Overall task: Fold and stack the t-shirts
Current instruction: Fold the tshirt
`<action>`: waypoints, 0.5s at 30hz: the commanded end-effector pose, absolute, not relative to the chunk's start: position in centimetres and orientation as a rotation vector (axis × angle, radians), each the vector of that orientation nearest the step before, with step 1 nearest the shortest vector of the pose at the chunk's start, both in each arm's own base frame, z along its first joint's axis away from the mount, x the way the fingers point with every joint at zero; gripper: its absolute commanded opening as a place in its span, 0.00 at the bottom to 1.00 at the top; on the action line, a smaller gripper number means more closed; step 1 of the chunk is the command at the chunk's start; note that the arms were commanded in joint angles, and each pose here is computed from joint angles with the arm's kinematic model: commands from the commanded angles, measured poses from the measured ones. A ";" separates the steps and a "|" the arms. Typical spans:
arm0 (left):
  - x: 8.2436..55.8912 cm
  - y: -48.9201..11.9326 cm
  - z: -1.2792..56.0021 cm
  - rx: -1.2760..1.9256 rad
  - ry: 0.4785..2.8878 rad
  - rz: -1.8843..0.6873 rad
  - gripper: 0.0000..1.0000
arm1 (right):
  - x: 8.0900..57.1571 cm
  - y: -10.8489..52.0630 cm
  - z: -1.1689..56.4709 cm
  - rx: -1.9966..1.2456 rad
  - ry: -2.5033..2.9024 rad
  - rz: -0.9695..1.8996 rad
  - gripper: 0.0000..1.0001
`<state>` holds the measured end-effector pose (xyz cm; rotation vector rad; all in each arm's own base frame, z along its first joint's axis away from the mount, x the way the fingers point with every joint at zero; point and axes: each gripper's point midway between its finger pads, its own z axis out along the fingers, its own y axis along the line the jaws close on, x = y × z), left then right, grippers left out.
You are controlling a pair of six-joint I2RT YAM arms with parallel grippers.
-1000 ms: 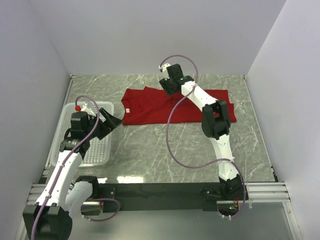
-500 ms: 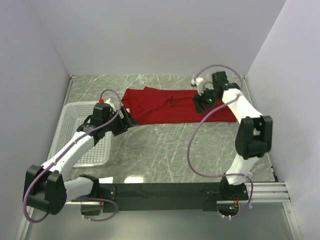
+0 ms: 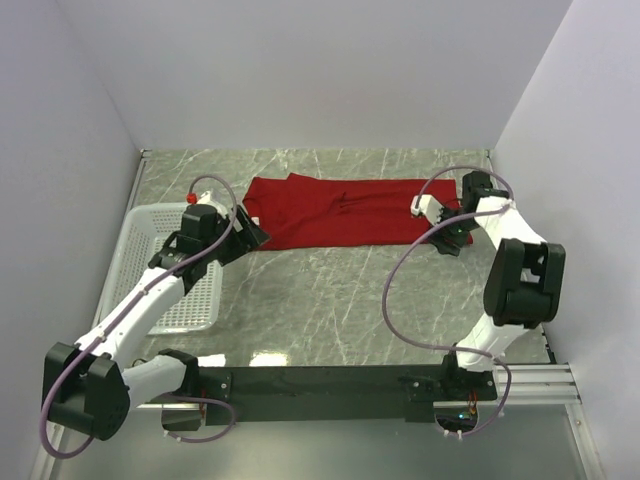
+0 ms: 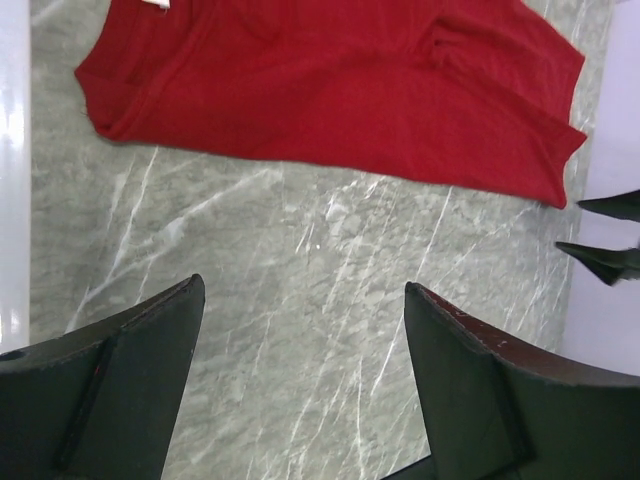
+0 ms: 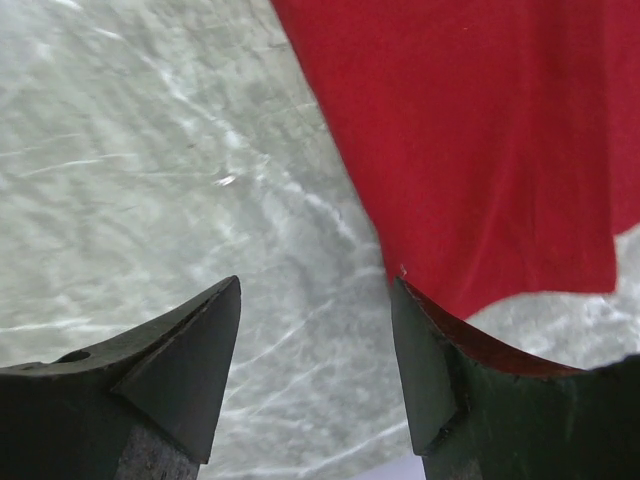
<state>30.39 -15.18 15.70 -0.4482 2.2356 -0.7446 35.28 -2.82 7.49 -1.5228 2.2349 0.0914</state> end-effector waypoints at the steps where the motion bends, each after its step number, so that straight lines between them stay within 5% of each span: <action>1: 30.8 -14.9 17.8 -0.421 2.165 -0.735 0.86 | 37.8 -3.9 7.1 -1.594 2.191 -0.008 0.68; 15: 29.3 -14.5 17.5 -0.449 2.153 -0.757 0.86 | 40.7 -5.5 4.2 -1.540 2.300 -0.057 0.61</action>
